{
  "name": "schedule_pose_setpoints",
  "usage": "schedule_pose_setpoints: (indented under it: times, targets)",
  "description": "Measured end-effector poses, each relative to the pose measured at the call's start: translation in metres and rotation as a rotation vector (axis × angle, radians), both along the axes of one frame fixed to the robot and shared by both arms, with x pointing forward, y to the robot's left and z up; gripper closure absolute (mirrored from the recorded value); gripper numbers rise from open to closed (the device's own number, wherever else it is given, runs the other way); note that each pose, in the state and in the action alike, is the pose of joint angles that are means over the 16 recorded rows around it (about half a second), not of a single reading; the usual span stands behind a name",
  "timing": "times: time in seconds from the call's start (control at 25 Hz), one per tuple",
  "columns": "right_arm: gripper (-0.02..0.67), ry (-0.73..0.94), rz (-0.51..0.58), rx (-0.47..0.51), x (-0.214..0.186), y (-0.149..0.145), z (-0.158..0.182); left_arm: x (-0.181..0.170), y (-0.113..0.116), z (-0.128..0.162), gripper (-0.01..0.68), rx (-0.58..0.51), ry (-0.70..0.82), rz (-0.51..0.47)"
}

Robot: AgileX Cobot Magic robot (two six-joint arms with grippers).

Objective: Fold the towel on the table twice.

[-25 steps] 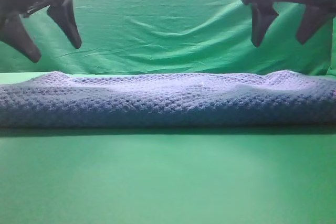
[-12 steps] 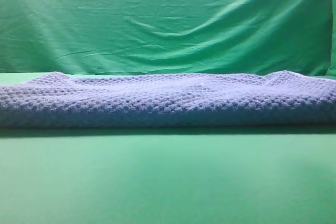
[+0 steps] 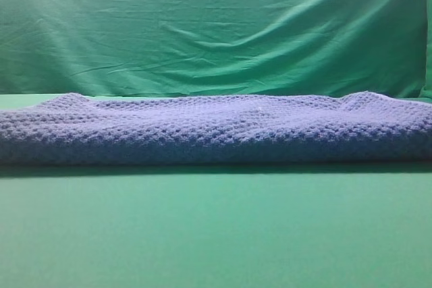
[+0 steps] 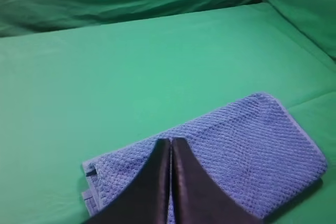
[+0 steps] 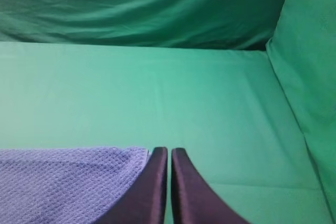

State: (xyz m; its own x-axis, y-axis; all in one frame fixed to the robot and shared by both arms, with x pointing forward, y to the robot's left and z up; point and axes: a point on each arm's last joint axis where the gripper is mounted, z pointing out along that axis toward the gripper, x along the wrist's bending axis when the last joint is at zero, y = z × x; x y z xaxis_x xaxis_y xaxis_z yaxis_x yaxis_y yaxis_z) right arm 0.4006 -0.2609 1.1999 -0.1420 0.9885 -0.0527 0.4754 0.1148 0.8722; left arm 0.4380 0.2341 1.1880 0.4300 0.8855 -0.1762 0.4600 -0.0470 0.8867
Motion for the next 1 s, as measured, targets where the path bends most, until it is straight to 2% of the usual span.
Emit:
schedule_pose_setpoints:
  times: [0.2, 0.4, 0.68, 1.0]
  targets:
    - [0.649, -0.091, 0.061, 0.014, -0.049, -0.012, 0.008, -0.053, 0.009, 0.010, 0.673, 0.014, -0.106, -0.030]
    - [0.649, -0.161, 0.127, 0.022, -0.090, -0.021, 0.001, -0.103, 0.018, 0.004, 0.673, 0.011, -0.194, -0.042]
    - [0.649, -0.208, 0.187, 0.032, -0.127, -0.029, -0.027, -0.156, 0.028, -0.021, 0.673, -0.008, -0.284, -0.042]
    - [0.649, -0.260, 0.218, 0.057, -0.156, -0.036, -0.061, -0.190, 0.035, -0.059, 0.673, -0.036, -0.336, -0.034]
